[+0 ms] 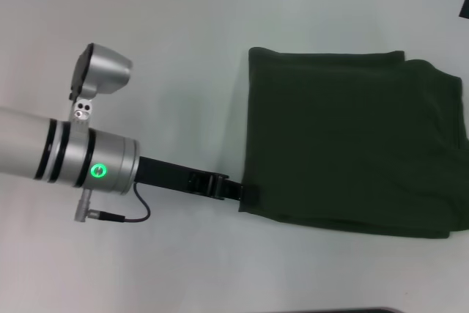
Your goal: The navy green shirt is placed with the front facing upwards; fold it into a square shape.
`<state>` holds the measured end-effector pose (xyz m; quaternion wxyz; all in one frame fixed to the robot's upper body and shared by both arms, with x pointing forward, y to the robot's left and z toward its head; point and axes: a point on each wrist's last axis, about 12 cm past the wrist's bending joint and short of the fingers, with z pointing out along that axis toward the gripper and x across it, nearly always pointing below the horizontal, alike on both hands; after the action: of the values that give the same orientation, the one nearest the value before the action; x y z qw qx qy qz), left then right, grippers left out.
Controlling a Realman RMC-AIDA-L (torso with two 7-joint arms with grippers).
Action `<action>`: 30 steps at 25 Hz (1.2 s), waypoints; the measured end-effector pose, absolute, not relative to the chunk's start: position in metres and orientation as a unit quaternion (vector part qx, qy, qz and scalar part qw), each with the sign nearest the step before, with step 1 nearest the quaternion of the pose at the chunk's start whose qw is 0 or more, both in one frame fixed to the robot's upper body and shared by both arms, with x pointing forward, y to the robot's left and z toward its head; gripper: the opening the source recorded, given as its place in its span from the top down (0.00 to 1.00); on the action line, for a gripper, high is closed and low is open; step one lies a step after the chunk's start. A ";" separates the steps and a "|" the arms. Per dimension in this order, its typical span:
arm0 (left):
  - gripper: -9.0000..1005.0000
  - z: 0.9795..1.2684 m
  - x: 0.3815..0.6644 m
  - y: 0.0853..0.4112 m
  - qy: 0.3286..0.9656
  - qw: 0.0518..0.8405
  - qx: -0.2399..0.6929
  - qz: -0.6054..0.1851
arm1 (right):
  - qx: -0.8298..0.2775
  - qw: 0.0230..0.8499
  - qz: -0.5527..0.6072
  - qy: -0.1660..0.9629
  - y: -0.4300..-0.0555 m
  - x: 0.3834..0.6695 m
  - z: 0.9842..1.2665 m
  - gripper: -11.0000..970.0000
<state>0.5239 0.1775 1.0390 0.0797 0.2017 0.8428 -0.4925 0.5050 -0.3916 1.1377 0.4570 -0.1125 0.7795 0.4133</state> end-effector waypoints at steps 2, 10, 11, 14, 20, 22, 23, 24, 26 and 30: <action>0.96 1.038 0.523 0.183 0.844 0.081 0.196 -0.493 | -0.114 0.456 0.415 0.779 -0.389 0.506 1.137 0.07; 0.96 1.042 0.526 0.203 0.845 0.099 0.181 -0.493 | -0.119 0.453 0.418 0.778 -0.387 0.509 1.138 0.08; 0.96 1.043 0.527 0.205 0.845 0.102 0.179 -0.493 | -0.119 0.453 0.418 0.779 -0.386 0.509 1.138 0.08; 0.96 1.044 0.529 0.210 0.847 0.107 0.175 -0.491 | -0.120 0.452 0.418 0.779 -0.386 0.509 1.138 0.08; 0.96 1.047 0.532 0.220 0.850 0.113 0.171 -0.486 | -0.121 0.452 0.418 0.778 -0.385 0.511 1.140 0.08; 0.96 1.047 0.531 0.221 0.849 0.112 0.171 -0.487 | -0.122 0.453 0.418 0.778 -0.385 0.512 1.140 0.08; 0.96 1.047 0.530 0.221 0.849 0.110 0.173 -0.487 | -0.122 0.453 0.418 0.778 -0.384 0.513 1.140 0.08; 0.96 1.047 0.530 0.222 0.848 0.109 0.175 -0.488 | -0.122 0.453 0.418 0.778 -0.384 0.513 1.140 0.08; 0.96 1.048 0.528 0.224 0.846 0.106 0.181 -0.491 | -0.122 0.454 0.417 0.778 -0.384 0.514 1.141 0.08; 0.96 1.047 0.524 0.230 0.845 0.103 0.178 -0.493 | -0.124 0.455 0.415 0.778 -0.385 0.515 1.142 0.07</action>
<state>0.5244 0.2298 1.0471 0.1030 0.1780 0.8452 -0.4933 0.5150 -0.3850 1.1419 0.4546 -0.1240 0.7781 0.4154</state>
